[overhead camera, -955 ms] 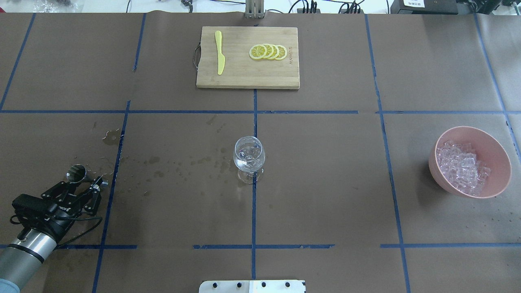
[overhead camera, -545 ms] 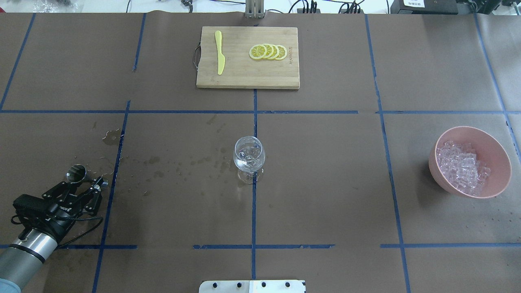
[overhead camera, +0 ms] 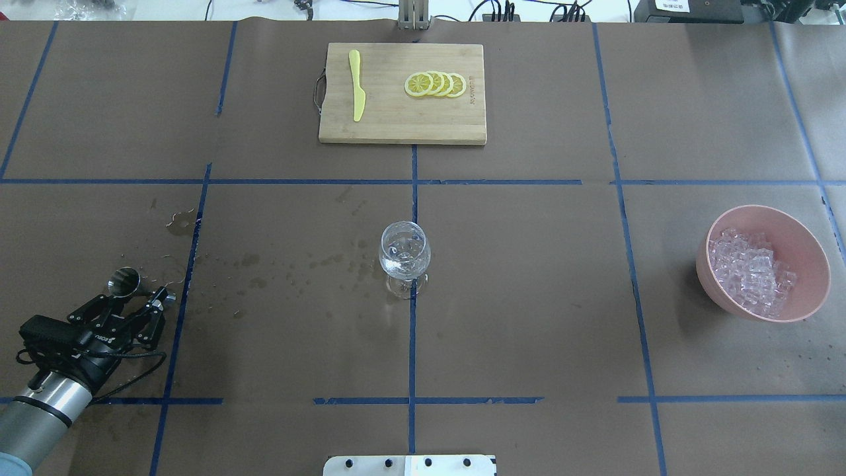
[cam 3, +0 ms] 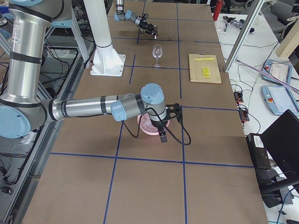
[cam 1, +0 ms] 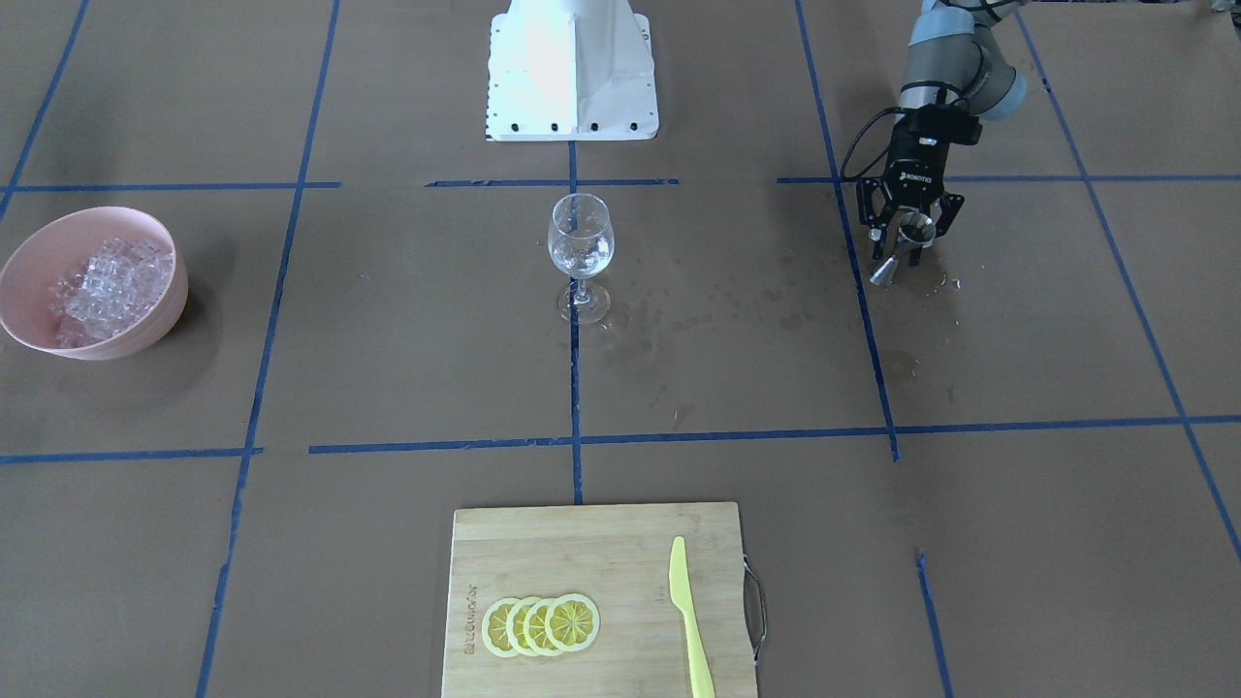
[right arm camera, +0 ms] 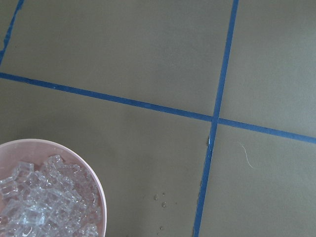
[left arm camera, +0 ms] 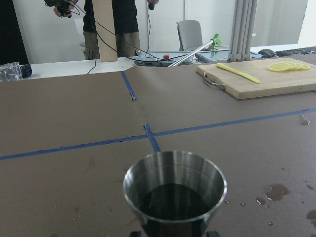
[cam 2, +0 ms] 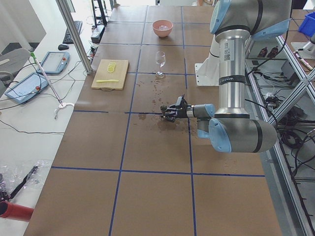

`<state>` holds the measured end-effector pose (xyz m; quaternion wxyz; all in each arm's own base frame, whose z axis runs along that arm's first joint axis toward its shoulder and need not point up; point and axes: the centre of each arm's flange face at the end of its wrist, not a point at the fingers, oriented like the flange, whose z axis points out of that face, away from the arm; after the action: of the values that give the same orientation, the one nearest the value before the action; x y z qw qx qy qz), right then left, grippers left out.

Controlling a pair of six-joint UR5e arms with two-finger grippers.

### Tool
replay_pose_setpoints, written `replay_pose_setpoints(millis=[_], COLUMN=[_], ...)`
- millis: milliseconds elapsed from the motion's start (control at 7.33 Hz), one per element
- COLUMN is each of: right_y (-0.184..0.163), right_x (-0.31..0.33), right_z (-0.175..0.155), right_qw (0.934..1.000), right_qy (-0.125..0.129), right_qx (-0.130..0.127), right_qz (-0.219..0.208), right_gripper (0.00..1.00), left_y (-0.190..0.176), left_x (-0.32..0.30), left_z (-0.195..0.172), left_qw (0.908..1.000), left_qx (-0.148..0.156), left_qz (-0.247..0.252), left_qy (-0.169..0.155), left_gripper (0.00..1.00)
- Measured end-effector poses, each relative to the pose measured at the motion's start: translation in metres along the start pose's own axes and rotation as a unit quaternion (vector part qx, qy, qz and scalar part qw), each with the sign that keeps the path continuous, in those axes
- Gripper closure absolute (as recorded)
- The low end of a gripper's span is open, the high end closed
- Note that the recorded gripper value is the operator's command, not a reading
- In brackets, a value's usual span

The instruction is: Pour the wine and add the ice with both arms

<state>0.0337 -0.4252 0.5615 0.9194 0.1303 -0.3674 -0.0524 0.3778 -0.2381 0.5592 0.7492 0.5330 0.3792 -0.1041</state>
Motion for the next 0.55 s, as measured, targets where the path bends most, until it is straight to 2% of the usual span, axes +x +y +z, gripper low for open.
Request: replay_pose_setpoints(millis=[273, 409, 545], right_y=[-0.0004, -0.0004, -0.0004], right_x=[-0.0006, -0.0006, -0.0007], right_z=[-0.0004, -0.0004, -0.0005], right_qw=[1.0000, 1.0000, 1.0000], right_qy=[0.000, 0.000, 0.000], right_qx=[0.001, 0.000, 0.001], right_qz=[-0.001, -0.001, -0.001], right_gripper=[0.00, 0.00, 0.00], left_y=[0.0001, -0.0002, -0.0006], left_x=[-0.0013, -0.0014, -0.0012], left_z=[-0.0004, -0.0005, -0.0007], left_qw=[1.0000, 1.0000, 1.0000], left_qx=[0.001, 0.001, 0.002], left_qz=[-0.003, -0.004, -0.005], left_qy=[0.001, 0.002, 0.003], left_gripper=[0.48, 0.70, 0.85])
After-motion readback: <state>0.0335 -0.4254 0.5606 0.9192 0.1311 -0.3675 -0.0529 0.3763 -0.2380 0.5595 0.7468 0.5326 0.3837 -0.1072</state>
